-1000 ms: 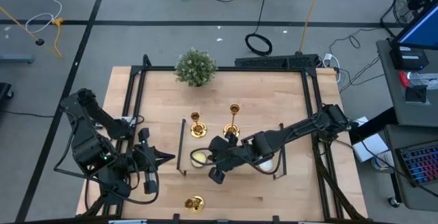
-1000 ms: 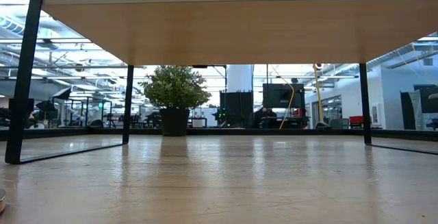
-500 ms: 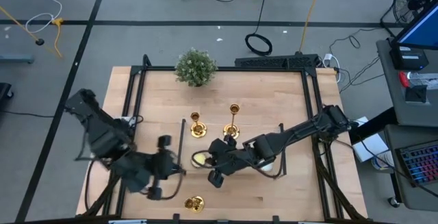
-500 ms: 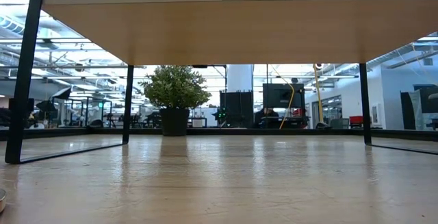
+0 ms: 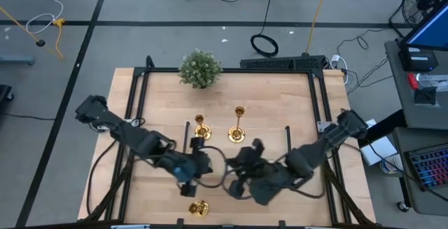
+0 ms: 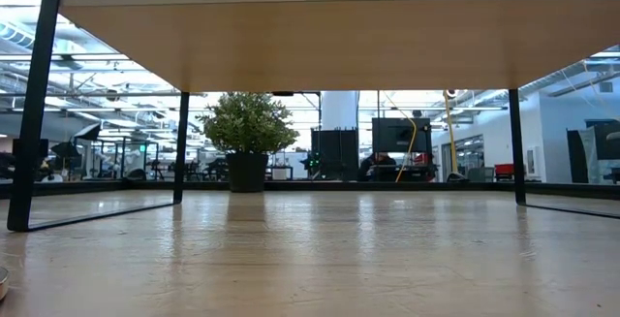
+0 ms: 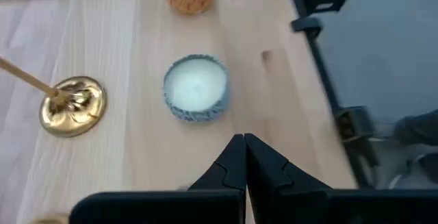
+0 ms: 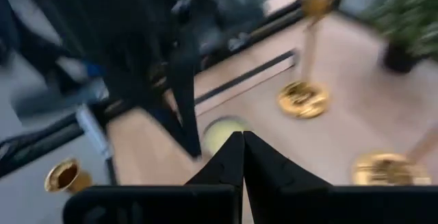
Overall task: Pick & Place candle stick holders
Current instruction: Put the red scented candle on the shelf aligned with the blue scented candle, then put the candle holder on the shelf aligned with the other candle holder
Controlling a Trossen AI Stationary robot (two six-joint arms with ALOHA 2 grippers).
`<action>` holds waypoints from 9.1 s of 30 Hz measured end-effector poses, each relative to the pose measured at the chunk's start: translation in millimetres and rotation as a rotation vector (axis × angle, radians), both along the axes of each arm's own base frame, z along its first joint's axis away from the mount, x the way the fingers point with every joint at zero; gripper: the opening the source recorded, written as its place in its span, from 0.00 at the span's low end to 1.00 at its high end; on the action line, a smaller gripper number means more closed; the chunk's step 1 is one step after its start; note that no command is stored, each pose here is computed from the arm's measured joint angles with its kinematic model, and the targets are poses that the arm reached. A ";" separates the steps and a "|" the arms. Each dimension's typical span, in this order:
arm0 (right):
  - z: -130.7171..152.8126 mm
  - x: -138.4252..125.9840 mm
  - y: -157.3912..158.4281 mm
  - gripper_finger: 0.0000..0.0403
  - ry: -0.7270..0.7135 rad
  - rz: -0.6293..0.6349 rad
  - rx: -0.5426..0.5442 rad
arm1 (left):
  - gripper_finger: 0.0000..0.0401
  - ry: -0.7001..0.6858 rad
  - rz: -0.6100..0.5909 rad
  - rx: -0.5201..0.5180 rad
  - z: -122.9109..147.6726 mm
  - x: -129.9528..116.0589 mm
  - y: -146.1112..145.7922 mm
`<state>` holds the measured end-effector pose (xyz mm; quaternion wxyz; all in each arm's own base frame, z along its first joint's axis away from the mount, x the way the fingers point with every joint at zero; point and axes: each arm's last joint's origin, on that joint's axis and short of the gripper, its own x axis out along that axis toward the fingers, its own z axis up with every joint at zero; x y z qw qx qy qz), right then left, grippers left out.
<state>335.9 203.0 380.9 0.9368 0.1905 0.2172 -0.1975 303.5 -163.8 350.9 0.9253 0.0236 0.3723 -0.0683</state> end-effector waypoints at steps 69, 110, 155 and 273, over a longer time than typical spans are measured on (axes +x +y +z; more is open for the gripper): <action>18.9 -25.5 5.6 0.00 -0.018 0.039 -0.162 | 0.00 0.077 0.017 0.098 10.1 26.8 17.4; 23.3 -21.9 8.1 0.00 -0.052 0.080 -0.153 | 0.00 0.385 0.242 0.289 -35.1 4.0 41.0; 23.1 -21.6 7.3 0.00 -0.042 0.086 -0.180 | 0.00 0.434 0.154 0.195 -36.2 2.0 33.4; 81.9 -39.2 -11.0 0.00 -0.325 0.047 -0.118 | 0.51 -0.193 0.089 -0.322 -132.2 -117.1 -113.9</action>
